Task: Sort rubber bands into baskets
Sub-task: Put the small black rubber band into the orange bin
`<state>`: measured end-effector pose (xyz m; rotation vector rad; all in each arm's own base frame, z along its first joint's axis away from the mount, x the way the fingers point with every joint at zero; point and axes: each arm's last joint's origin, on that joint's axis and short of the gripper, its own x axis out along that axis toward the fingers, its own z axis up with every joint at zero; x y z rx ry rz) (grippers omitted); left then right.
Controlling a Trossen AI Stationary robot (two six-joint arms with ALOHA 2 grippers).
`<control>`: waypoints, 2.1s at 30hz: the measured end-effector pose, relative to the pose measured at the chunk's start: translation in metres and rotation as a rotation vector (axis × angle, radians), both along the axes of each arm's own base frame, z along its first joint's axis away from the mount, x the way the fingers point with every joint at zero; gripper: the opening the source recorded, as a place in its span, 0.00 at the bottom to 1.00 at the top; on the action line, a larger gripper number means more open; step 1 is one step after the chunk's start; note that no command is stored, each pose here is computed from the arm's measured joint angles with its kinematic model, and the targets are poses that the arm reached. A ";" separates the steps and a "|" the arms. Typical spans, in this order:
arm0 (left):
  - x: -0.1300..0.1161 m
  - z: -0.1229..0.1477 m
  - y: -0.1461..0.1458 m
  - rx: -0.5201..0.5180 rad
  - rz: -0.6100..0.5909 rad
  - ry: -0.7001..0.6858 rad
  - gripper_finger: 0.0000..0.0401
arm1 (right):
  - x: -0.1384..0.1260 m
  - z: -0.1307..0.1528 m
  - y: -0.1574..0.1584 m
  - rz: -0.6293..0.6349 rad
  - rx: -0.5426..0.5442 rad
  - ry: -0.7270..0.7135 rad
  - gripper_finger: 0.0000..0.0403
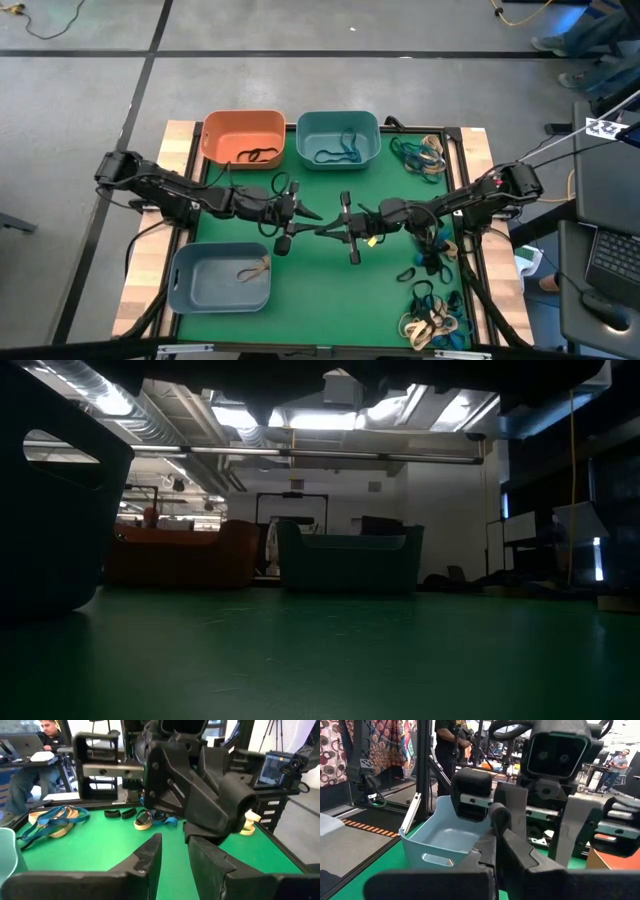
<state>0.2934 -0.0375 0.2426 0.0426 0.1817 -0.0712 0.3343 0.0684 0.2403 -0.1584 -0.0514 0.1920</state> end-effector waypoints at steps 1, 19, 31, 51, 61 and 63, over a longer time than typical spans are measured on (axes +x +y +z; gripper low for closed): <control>0.000 0.000 0.000 0.000 0.000 -0.001 0.24 | 0.000 0.000 0.000 0.000 0.000 0.001 0.04; 0.000 0.003 -0.003 0.000 -0.009 -0.032 0.42 | 0.000 0.001 0.000 0.003 0.002 -0.012 0.04; -0.001 0.006 -0.011 0.066 -0.044 -0.072 0.28 | 0.000 0.003 0.001 0.009 0.005 -0.028 0.04; -0.001 0.006 -0.011 0.075 -0.061 -0.068 0.01 | 0.000 0.002 0.000 0.000 0.004 -0.023 0.04; -0.001 0.005 -0.011 0.076 -0.061 -0.064 0.01 | 0.000 0.002 0.000 0.000 0.003 -0.023 0.04; -0.001 0.005 -0.011 0.076 -0.061 -0.064 0.01 | 0.000 0.002 0.000 0.000 0.003 -0.022 0.04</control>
